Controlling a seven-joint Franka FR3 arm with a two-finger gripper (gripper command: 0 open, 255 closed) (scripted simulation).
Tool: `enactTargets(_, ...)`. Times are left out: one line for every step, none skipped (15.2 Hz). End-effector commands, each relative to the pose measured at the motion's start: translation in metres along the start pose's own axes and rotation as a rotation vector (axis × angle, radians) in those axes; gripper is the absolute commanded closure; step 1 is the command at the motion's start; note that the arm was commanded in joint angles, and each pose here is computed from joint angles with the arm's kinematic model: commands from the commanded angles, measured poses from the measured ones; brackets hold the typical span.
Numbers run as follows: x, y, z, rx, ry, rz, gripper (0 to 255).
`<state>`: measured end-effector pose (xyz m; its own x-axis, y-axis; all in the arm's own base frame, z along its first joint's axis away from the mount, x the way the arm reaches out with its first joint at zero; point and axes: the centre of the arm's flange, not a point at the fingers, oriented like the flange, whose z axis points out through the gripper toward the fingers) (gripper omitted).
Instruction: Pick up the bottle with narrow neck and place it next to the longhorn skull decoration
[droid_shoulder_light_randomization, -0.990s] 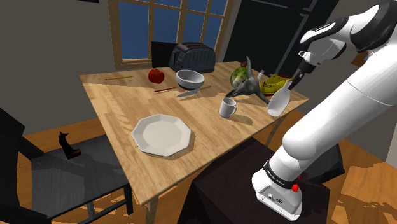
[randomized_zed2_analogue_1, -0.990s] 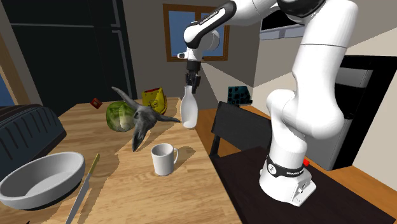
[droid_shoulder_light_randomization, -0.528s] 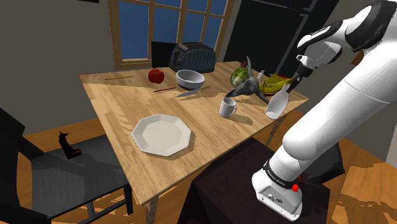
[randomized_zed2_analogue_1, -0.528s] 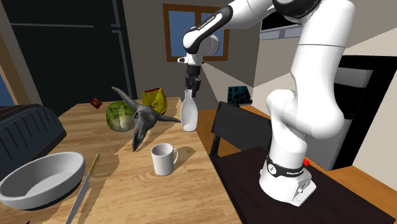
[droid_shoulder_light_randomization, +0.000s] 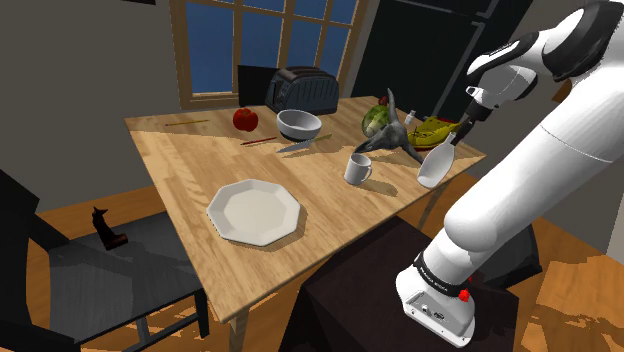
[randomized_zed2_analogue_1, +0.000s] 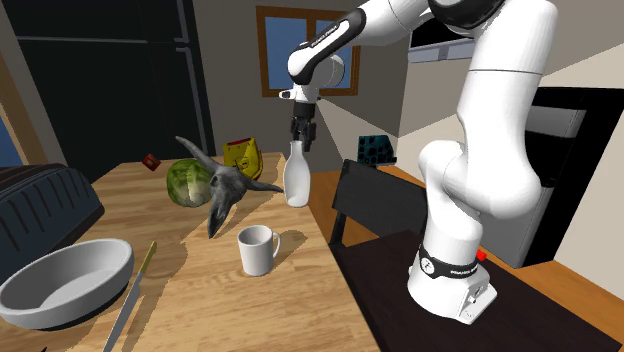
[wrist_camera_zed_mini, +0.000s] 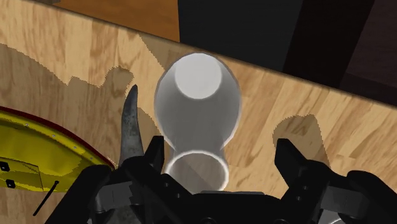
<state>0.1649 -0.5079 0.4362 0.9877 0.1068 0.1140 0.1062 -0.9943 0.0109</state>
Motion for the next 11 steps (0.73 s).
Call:
enactTargets(0.0, 0.0, 0.0, 0.0, 0.0, 0.0, 0)
enactTargets(0.0, 0.0, 0.0, 0.0, 0.0, 0.0, 0)
enactTargets(0.0, 0.0, -0.013, 0.0, 0.0, 0.0, 0)
enactTargets(0.0, 0.0, -0.026, 0.0, 0.0, 0.0, 0)
enactTargets(0.0, 0.0, -0.04, 0.0, 0.0, 0.0, 0)
enactTargets(0.0, 0.0, -0.05, 0.0, 0.0, 0.0, 0)
enactTargets(0.0, 0.0, -0.05, 0.0, 0.0, 0.0, 0)
enactTargets(0.0, 0.0, -0.05, 0.0, 0.0, 0.0, 0)
enactTargets(0.0, 0.0, -0.05, 0.0, 0.0, 0.0, 0)
enactTargets(0.0, 0.0, -0.05, 0.0, 0.0, 0.0, 0)
enactTargets(0.0, 0.0, -0.05, 0.0, 0.0, 0.0, 0)
